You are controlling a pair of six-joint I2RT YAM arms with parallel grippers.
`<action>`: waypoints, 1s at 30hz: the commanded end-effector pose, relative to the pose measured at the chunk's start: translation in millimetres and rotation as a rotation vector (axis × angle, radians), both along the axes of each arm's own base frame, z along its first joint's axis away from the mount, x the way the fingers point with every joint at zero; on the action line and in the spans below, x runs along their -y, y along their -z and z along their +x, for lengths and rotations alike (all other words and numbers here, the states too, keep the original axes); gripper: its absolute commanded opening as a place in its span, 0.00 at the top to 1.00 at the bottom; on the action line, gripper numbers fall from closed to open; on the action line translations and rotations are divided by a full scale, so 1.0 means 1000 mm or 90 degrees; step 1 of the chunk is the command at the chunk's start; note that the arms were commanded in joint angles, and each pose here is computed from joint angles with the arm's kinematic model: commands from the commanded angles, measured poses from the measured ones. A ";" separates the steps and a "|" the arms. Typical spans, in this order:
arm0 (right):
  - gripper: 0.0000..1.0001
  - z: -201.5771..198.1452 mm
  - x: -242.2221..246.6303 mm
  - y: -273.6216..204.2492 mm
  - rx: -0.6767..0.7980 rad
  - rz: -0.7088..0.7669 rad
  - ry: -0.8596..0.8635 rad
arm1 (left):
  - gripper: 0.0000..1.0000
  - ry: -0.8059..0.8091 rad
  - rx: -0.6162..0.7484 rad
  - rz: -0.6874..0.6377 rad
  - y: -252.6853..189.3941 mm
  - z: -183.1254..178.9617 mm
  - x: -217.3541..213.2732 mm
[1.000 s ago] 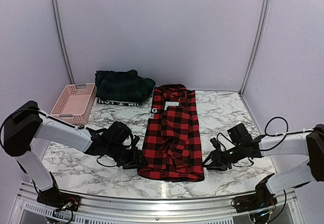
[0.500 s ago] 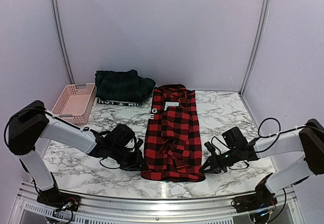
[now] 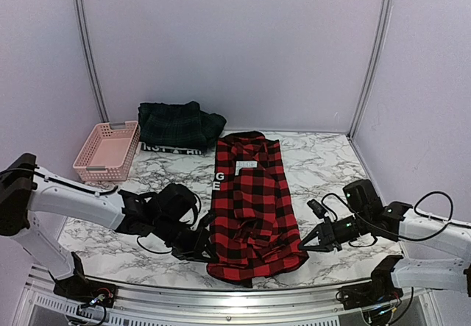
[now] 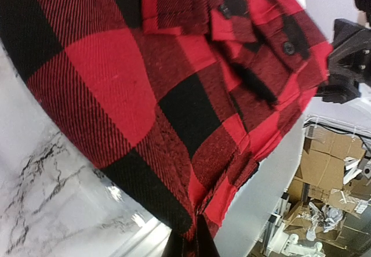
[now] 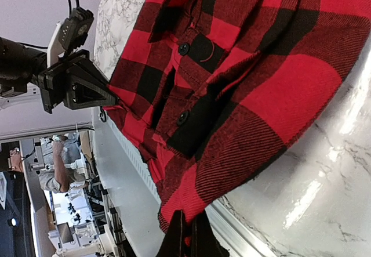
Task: Fold and stack the mixed laundry pile
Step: Pick up the rectangle-folded T-shirt from the center of the board, then fold the rectangle-folded T-shirt at the center of the board.
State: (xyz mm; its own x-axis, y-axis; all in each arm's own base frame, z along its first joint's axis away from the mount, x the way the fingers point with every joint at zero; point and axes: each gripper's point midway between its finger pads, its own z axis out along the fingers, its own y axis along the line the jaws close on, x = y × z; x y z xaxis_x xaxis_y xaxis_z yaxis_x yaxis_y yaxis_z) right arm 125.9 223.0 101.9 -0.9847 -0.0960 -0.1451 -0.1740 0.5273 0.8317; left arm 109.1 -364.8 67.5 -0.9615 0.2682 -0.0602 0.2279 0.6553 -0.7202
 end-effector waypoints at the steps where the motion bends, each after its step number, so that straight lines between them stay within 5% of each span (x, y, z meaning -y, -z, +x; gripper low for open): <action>1: 1.00 0.000 -0.005 -0.020 -0.021 0.017 0.006 | 1.00 -0.012 -0.013 -0.019 -0.032 0.006 0.000; 16: 1.00 0.155 -0.007 -0.065 0.117 0.016 0.095 | 1.00 -0.189 0.047 -0.088 -0.077 0.180 0.003; 30: 1.00 0.295 -0.010 0.007 0.106 -0.038 0.147 | 1.00 -0.287 0.016 -0.090 -0.014 0.315 0.006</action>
State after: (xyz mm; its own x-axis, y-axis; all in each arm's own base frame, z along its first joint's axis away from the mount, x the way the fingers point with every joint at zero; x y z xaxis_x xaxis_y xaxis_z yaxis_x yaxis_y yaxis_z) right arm 384.3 239.2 99.6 -0.9665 0.0997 -0.2365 -0.1337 0.5911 0.7955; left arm 404.7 -363.2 92.6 -0.9787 -0.1832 -0.0926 -0.0375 0.6030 -0.7968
